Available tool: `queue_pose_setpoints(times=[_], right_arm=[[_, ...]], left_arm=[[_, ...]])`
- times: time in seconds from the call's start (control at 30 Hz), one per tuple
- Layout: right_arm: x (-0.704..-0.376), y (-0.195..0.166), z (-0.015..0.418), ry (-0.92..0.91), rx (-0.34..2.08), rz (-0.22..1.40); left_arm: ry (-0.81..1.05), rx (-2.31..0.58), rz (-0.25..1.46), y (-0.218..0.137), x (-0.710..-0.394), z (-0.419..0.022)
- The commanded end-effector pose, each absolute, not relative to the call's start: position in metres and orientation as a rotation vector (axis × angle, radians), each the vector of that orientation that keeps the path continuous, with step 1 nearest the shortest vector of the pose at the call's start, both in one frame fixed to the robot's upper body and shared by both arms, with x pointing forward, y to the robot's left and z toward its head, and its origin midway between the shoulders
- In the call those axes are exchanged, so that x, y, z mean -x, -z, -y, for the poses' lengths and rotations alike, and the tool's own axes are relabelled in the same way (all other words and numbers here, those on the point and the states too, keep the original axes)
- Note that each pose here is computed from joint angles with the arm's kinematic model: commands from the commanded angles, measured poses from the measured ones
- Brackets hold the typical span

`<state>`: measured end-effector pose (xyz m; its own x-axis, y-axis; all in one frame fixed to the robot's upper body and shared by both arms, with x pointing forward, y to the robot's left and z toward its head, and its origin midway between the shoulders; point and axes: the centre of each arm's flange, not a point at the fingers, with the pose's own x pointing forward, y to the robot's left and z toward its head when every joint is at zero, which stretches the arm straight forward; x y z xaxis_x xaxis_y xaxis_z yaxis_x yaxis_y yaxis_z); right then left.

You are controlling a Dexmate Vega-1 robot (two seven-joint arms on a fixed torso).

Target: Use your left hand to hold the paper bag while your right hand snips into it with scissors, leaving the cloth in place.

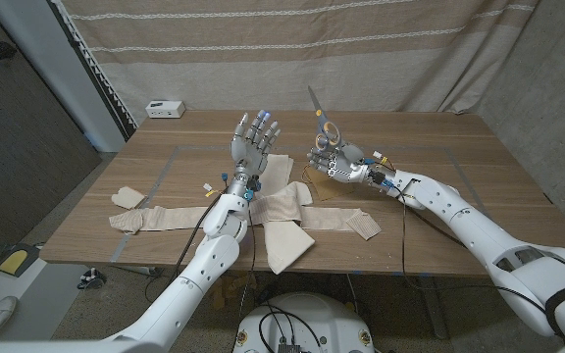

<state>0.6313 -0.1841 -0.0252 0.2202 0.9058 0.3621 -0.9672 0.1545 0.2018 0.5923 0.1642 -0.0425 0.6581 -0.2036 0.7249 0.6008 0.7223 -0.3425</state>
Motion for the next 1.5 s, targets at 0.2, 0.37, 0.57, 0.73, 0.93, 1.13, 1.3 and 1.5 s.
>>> queue_pose_setpoints(times=[0.2,0.37,0.57,0.73,0.93,1.13,1.3,1.5], right_arm=[[-0.633,0.026,0.180,-1.352,-0.388,0.170],[-0.634,0.028,0.179,-1.350,-0.387,0.169],[-0.634,0.032,0.176,-1.346,-0.421,0.159],[-0.634,0.032,0.176,-1.345,-0.422,0.162],[-0.634,0.029,0.181,-1.342,-0.414,0.175],[-0.633,0.027,0.185,-1.339,-0.401,0.187],[-0.632,0.027,0.188,-1.333,-0.393,0.185],[-0.631,0.026,0.191,-1.332,-0.392,0.185]], left_arm=[[0.472,0.623,0.717,0.046,-0.593,-0.165],[0.474,0.622,0.714,0.046,-0.593,-0.164],[0.473,0.620,0.713,0.046,-0.593,-0.165],[0.472,0.618,0.713,0.046,-0.593,-0.165],[0.472,0.618,0.712,0.046,-0.593,-0.166],[0.472,0.615,0.708,0.046,-0.594,-0.166],[0.476,0.614,0.708,0.044,-0.596,-0.166],[0.477,0.610,0.708,0.043,-0.597,-0.165]])
